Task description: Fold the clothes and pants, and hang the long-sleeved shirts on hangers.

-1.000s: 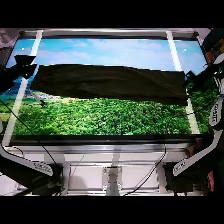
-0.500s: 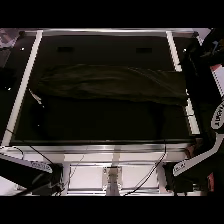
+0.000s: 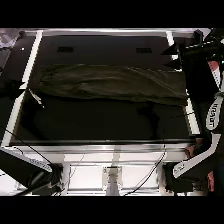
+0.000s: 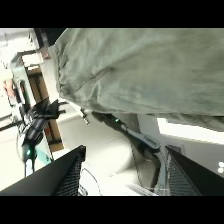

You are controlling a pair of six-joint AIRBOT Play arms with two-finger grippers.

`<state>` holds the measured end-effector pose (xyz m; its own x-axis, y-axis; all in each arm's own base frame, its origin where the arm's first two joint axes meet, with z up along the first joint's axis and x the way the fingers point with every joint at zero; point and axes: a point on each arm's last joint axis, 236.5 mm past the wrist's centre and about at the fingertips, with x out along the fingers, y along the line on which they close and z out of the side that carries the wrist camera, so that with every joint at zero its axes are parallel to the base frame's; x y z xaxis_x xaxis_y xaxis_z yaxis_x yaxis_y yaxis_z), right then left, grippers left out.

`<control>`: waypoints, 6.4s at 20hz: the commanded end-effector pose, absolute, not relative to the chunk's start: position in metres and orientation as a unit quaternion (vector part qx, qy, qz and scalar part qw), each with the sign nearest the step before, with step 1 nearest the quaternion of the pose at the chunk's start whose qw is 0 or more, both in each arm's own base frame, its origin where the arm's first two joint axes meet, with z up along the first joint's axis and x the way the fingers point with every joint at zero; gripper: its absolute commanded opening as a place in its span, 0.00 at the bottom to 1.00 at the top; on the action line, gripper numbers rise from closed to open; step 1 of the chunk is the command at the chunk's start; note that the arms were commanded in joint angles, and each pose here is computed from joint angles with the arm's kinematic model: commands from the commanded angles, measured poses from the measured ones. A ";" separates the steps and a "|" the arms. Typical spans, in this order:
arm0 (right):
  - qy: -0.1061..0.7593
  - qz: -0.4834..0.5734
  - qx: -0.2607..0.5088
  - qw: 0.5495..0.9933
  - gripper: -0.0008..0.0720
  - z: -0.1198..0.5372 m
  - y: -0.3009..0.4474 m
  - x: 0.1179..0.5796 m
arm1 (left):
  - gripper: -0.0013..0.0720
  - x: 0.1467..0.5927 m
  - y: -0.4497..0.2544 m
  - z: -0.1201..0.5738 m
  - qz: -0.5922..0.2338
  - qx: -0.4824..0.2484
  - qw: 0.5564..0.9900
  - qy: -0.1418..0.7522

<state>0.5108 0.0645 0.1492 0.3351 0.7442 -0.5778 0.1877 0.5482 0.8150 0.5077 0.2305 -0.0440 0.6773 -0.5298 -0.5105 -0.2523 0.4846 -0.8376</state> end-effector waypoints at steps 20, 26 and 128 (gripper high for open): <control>0.524 0.182 0.420 0.719 0.79 0.145 0.065 0.525 | 0.08 0.526 0.172 -0.055 -0.169 -0.439 0.778 0.415; 0.501 0.155 0.416 0.743 0.80 0.140 0.052 0.541 | 0.09 0.529 0.179 -0.022 -0.163 -0.447 0.788 0.391; 0.415 0.048 0.401 0.815 0.04 0.082 0.228 0.605 | 0.08 0.492 -0.166 0.134 -0.388 -0.321 0.723 0.473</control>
<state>0.5864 0.3176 0.0301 0.5536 0.5470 -0.6279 0.3138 0.5614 0.7657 0.4810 -0.1295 0.1239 0.2149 -0.8641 -0.4551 0.2673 0.5002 -0.8236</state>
